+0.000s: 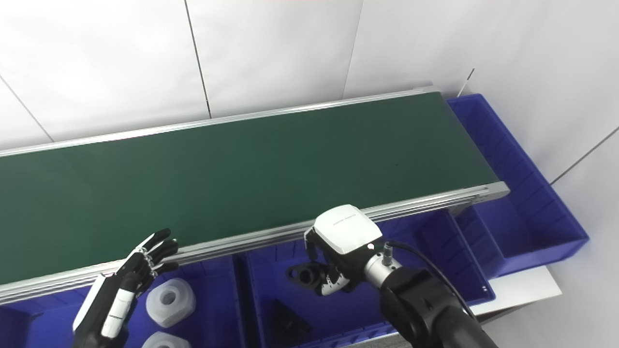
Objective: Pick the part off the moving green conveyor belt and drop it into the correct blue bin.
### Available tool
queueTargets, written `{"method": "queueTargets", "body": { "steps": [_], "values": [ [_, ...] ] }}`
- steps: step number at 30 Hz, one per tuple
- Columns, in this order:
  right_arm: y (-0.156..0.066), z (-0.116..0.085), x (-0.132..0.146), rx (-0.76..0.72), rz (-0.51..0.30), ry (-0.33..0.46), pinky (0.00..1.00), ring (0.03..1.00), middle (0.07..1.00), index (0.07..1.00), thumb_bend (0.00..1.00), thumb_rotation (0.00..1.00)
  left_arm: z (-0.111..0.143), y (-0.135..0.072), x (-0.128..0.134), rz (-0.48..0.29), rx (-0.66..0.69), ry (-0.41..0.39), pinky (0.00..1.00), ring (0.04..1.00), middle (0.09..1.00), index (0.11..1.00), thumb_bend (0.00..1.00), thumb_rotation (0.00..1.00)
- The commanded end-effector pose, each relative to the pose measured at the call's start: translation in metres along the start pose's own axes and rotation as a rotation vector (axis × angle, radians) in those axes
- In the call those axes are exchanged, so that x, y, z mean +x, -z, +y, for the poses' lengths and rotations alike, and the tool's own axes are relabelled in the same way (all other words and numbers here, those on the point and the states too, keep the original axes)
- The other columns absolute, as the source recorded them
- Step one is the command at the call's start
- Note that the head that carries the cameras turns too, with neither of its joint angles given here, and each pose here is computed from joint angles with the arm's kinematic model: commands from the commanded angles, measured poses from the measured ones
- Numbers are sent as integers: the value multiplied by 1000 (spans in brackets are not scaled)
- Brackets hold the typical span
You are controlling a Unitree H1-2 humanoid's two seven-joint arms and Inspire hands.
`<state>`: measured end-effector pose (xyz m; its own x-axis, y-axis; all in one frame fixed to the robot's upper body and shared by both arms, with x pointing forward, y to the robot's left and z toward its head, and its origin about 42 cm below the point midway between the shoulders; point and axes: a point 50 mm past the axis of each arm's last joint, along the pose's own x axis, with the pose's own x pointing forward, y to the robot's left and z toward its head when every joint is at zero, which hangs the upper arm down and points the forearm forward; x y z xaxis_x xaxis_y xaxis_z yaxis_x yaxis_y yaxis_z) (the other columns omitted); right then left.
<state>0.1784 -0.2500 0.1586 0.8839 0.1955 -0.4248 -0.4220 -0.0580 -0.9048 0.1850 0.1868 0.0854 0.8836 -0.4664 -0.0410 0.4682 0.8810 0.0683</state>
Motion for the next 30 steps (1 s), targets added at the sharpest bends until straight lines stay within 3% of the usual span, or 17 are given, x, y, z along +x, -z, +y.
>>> {"method": "queueTargets", "body": {
  "steps": [1, 3, 7, 13, 17, 19, 21, 23, 27, 30],
  "values": [
    [-2, -8, -3, -61, -10, 17, 867, 870, 907, 874, 949, 777, 1, -11, 2, -46, 16, -5, 785, 867, 855, 885, 534, 953],
    [-3, -8, -3, -68, -5, 15, 942, 923, 960, 906, 986, 829, 1, -11, 2, -46, 16, -5, 787, 868, 857, 885, 529, 951],
    [-5, -10, -3, -69, -4, 14, 959, 928, 966, 917, 1000, 862, -1, -11, 2, -47, 14, -8, 787, 867, 855, 881, 537, 952],
    [-7, -12, -1, -52, -13, 12, 935, 920, 953, 909, 1000, 876, -1, -10, 1, -46, 16, 1, 792, 860, 853, 886, 561, 961],
    [-10, -13, 0, 23, -53, 46, 863, 898, 934, 893, 1000, 854, -4, -10, 1, -43, 15, 0, 794, 860, 859, 887, 566, 958],
    [-13, -12, 1, 178, -145, 151, 713, 811, 849, 825, 964, 777, -5, -9, 0, -41, 14, 2, 794, 858, 857, 883, 565, 955],
    [-14, -9, 1, 353, -252, 316, 600, 709, 759, 754, 902, 712, -7, -8, 1, -40, 14, 6, 794, 859, 857, 884, 561, 958],
    [-18, -4, 0, 507, -340, 447, 537, 626, 680, 698, 779, 697, -10, -6, 1, -37, 6, 9, 795, 859, 854, 881, 579, 957],
    [-28, 17, 8, 924, -412, 532, 488, 561, 624, 652, 716, 688, -22, -1, 3, -32, 5, 11, 789, 857, 856, 878, 587, 949],
    [-39, 42, 15, 1224, -393, 578, 466, 529, 602, 626, 647, 665, -30, 4, 2, -24, 0, 8, 790, 859, 860, 871, 581, 929]
  ]
}}
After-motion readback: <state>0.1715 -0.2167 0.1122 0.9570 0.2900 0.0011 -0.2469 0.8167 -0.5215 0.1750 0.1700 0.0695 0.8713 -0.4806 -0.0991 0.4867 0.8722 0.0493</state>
